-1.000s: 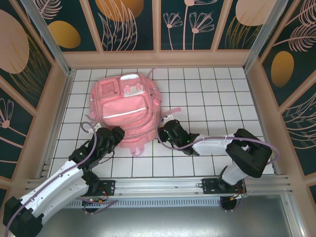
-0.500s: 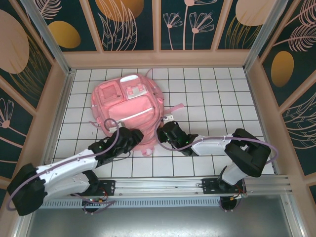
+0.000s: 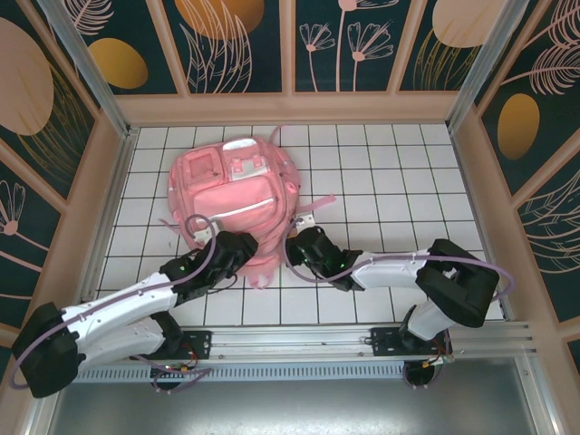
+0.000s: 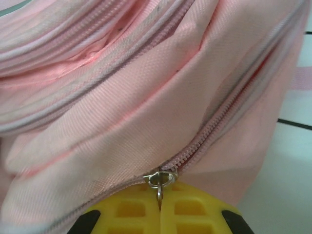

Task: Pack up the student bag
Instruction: Zip the student bag at the center of the table.

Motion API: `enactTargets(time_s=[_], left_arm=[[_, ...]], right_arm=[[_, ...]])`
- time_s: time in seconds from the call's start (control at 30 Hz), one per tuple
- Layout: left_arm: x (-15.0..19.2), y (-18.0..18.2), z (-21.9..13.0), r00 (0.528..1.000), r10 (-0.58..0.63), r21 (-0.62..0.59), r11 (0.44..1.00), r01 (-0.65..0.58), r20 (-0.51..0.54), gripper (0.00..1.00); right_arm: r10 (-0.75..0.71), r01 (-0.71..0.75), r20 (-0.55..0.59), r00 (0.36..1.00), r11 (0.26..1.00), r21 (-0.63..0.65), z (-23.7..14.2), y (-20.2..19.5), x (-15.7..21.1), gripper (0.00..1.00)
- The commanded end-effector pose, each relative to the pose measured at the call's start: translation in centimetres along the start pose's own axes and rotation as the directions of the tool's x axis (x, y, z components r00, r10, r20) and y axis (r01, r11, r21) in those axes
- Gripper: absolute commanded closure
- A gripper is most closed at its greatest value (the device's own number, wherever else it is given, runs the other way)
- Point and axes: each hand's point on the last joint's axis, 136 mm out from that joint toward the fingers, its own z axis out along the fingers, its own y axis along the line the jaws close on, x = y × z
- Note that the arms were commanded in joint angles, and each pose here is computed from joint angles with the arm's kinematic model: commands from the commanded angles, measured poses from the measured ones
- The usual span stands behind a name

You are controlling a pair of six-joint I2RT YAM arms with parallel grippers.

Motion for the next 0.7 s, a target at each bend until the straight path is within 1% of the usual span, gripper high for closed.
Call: enactTargets(time_s=[0.0, 0.1, 0.13, 0.17, 0.27, 0.37, 0.47, 0.5, 0.6, 0.67], left_arm=[[-2.8, 4.0, -0.1, 0.994, 0.035, -0.107, 0.994, -0.024, 0.104, 0.49], [-5.4, 5.6, -1.2, 0.982, 0.076, -0.172, 0.984, -0.046, 0.171, 0.49], [-6.4, 6.0, -1.6, 0.977, 0.092, -0.194, 0.979, -0.054, 0.192, 0.48], [-7.3, 6.2, -2.2, 0.971, 0.105, -0.214, 0.975, -0.058, 0.214, 0.44], [-9.1, 5.9, -3.5, 0.958, 0.141, -0.231, 0.969, -0.082, 0.248, 0.44], [-9.8, 4.8, -4.7, 0.955, 0.159, -0.228, 0.968, -0.101, 0.25, 0.43], [-8.8, 3.0, -5.1, 0.974, 0.134, -0.15, 0.983, -0.106, 0.186, 0.38], [-8.1, 2.6, -5.0, 0.982, 0.117, -0.121, 0.988, -0.1, 0.15, 0.37], [-5.8, 1.5, -4.6, 0.997, 0.063, -0.024, 0.998, -0.063, 0.036, 0.38], [-4.0, 1.1, -4.2, 0.999, 0.01, 0.045, 0.999, -0.007, -0.049, 0.39]], right_arm=[[0.005, -0.004, 0.007, 1.0, 0.992, -0.123, 0.6, 4.4, 0.0, 1.0], [-0.004, 0.001, -0.018, 1.0, 0.985, -0.172, 2.0, 7.0, 0.6, 1.0], [-0.01, 0.004, -0.027, 1.0, 0.982, -0.191, 2.5, 8.1, 0.8, 1.0], [-0.018, 0.011, -0.029, 0.999, 0.978, -0.206, 2.9, 9.1, 0.8, 1.0], [-0.035, 0.025, -0.036, 0.999, 0.968, -0.25, 4.0, 11.8, 0.7, 1.0], [-0.048, 0.034, -0.043, 0.998, 0.959, -0.282, 4.8, 13.6, 0.6, 1.0], [-0.062, 0.048, -0.043, 0.997, 0.961, -0.274, 5.3, 13.9, 0.5, 1.0], [-0.063, 0.05, -0.042, 0.997, 0.963, -0.266, 5.4, 13.7, 0.5, 1.0], [-0.065, 0.053, -0.044, 0.997, 0.969, -0.242, 5.7, 12.9, 0.4, 1.0], [-0.056, 0.045, -0.042, 0.998, 0.971, -0.235, 5.8, 12.5, 0.2, 1.0]])
